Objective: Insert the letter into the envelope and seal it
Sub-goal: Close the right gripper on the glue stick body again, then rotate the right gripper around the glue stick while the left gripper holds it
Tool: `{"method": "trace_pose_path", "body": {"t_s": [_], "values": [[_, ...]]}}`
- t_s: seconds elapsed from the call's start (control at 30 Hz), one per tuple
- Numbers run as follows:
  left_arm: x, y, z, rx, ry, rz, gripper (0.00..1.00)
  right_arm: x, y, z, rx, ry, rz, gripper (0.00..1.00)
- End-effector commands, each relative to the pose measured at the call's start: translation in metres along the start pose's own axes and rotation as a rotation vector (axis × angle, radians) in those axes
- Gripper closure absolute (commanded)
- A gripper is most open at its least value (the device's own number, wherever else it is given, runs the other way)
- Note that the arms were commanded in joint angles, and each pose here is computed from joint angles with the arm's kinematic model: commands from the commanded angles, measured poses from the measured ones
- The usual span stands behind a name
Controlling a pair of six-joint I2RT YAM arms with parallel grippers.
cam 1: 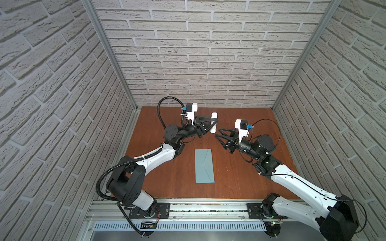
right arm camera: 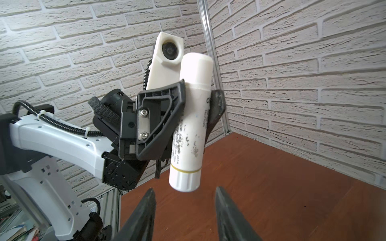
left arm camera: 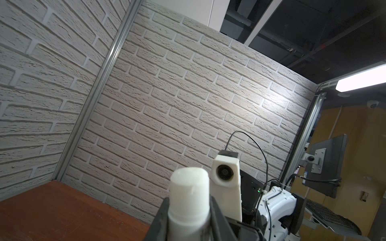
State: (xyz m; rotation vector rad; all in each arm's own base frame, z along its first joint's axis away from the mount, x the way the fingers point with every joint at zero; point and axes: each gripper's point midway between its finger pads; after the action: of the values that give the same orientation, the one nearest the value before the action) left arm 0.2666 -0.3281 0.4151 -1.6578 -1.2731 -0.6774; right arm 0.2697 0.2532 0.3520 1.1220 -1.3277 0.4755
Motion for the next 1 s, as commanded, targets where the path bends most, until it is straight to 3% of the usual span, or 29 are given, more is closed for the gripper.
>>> {"method": "trace_pose_path", "body": {"t_s": [0.0, 0.4, 0.97], "values": [[0.019, -0.031, -0.005, -0.120, -0.037, -0.081, 1.00, 0.010, 0.017, 0.001, 0.115, -0.046, 0.014, 0.52], [0.012, -0.034, -0.011, -0.147, -0.016, -0.069, 1.00, 0.013, 0.023, -0.011, 0.217, -0.071, -0.010, 0.59], [0.002, -0.023, -0.014, -0.120, -0.005, -0.054, 1.00, 0.022, 0.038, -0.013, 0.303, -0.066, -0.015, 0.89]]}}
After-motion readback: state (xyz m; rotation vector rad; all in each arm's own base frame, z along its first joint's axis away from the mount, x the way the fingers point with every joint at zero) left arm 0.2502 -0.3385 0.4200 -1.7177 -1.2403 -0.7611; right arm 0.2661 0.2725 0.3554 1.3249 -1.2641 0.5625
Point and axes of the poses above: each gripper's point midway between its finger pads, its own z axis back along the fingers, its own y axis along the line the jaws close on, x = y × z, and after that the axes turned 4 degrees about -z, right-handed
